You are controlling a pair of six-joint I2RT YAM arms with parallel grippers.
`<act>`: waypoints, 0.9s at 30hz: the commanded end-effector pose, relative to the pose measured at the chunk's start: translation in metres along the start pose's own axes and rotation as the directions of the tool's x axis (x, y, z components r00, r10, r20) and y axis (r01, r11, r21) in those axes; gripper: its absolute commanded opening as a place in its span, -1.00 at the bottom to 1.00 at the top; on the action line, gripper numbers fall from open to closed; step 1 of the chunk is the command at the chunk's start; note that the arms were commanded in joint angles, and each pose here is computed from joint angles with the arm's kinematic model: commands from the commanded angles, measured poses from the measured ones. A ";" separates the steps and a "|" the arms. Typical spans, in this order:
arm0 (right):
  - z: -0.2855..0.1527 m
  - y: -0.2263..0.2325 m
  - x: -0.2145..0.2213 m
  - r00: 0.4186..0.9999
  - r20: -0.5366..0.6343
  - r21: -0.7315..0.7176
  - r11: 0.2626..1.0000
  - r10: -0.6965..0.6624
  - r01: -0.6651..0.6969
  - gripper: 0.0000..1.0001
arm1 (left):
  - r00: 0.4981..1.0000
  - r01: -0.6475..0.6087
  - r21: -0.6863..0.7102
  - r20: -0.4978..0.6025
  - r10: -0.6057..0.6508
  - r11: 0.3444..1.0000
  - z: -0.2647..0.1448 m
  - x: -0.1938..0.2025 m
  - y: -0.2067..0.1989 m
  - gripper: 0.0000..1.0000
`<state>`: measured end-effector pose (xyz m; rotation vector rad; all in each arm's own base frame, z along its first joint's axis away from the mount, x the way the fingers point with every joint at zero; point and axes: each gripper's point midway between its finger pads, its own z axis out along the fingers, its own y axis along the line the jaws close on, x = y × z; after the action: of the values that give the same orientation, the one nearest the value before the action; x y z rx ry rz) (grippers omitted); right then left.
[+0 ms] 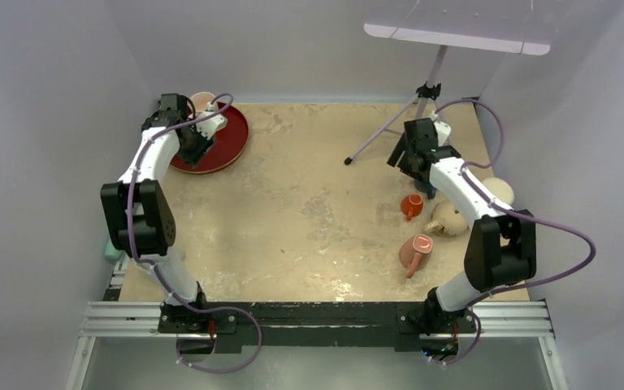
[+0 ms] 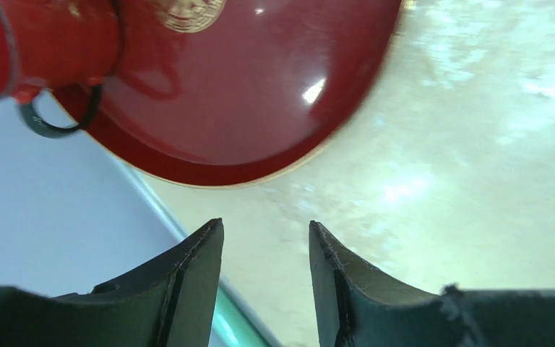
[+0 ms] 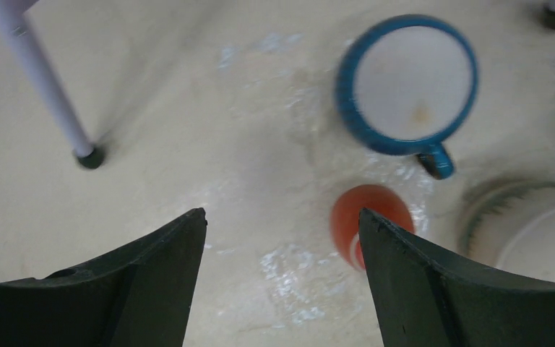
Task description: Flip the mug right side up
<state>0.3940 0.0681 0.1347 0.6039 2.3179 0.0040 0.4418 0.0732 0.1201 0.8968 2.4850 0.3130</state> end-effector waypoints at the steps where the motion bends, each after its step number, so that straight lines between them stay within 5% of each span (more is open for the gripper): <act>1: 0.004 -0.042 -0.018 0.991 0.076 0.120 0.986 0.109 -0.118 0.64 | 0.988 0.131 0.200 0.055 -0.144 0.971 -0.030 0.000 -0.055 0.03; 17: 0.069 -0.117 -0.055 0.990 0.061 0.200 0.971 0.125 -0.135 0.75 | 0.980 0.161 0.209 0.079 -0.181 0.965 -0.052 0.004 -0.066 0.04; 27: 0.078 -0.070 -0.005 0.986 -0.106 -0.074 0.988 0.128 -0.136 0.54 | 0.981 0.158 0.189 0.078 -0.175 0.969 -0.055 0.005 -0.062 0.04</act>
<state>0.4244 -0.0473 0.0759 0.8087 2.3126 -0.0147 0.3778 0.0271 0.1272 0.7583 2.5489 -0.0270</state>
